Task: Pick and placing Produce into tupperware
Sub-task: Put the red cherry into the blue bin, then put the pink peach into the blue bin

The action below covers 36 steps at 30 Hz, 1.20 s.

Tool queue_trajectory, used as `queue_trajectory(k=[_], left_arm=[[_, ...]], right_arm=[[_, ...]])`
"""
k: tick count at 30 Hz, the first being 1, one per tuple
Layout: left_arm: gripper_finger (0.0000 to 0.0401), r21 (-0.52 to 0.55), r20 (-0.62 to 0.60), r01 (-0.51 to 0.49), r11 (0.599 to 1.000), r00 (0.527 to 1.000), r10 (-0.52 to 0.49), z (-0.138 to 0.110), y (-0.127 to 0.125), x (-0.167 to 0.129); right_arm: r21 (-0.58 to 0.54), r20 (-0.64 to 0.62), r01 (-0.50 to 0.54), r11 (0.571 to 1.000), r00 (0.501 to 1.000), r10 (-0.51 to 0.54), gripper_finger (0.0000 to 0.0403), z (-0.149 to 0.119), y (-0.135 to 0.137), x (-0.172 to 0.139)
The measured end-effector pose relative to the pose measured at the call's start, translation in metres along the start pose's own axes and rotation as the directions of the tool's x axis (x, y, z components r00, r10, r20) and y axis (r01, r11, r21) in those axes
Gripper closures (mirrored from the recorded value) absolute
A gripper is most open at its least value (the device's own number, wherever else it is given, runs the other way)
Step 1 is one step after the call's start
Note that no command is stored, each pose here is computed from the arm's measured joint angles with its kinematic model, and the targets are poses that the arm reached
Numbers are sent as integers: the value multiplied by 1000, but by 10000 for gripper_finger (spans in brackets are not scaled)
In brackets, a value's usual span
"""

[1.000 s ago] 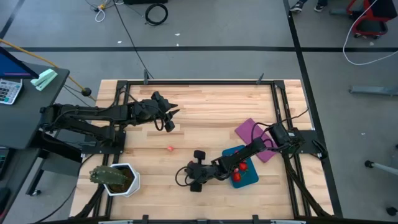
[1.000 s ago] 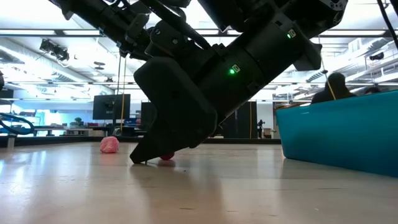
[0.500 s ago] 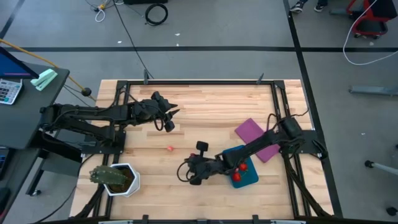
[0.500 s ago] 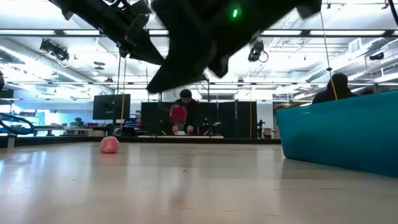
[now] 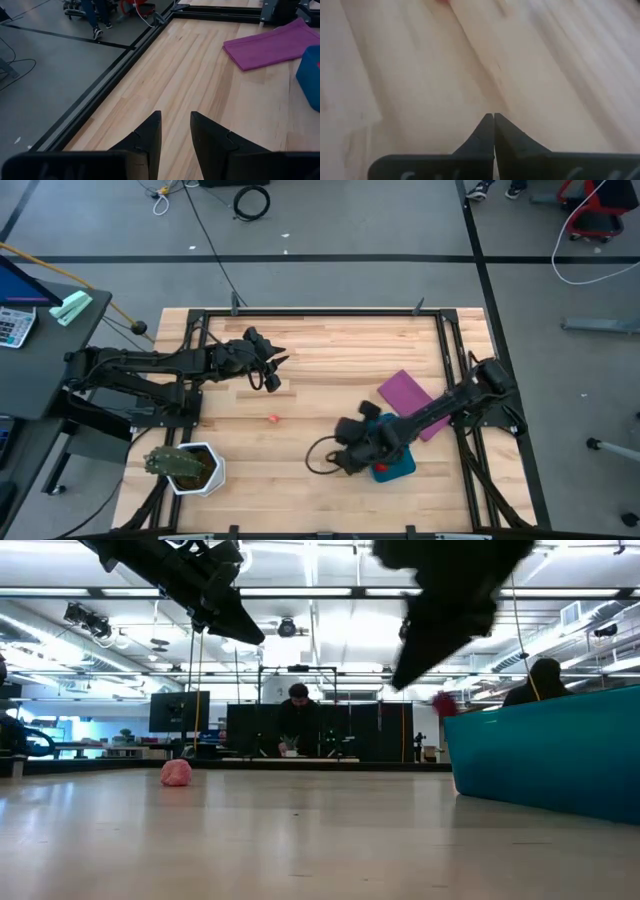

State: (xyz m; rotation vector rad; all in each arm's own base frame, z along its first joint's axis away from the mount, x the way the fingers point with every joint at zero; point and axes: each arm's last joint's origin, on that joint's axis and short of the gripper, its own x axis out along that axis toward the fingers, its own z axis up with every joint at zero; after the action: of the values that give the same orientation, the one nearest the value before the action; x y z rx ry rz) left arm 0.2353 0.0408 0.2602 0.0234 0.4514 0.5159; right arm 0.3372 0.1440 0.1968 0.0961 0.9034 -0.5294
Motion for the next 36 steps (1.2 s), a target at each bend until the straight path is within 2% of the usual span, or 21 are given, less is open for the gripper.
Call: queue_trajectory(k=[5,9,17,31,36], left_arm=[[291,0,0,0,1000,1000,0,0,0,0],[291,0,0,0,1000,1000,0,0,0,0],[291,-1,-1,0,1000,1000,0,0,0,0],[291,-26,-2,0,1000,1000,0,0,0,0],[291,-26,-92,11,1000,996,-14,-9,0,0]], right_arm=[[51,-62,43,998,997,-39,402,-25,4,-25],[106,-53,66,992,997,-61,402,-40,9,-40],[179,-54,34,983,998,-24,392,-58,19,-56],[125,-29,42,991,999,-39,297,-56,19,-56],[135,51,87,987,994,-95,277,-49,14,-51]])
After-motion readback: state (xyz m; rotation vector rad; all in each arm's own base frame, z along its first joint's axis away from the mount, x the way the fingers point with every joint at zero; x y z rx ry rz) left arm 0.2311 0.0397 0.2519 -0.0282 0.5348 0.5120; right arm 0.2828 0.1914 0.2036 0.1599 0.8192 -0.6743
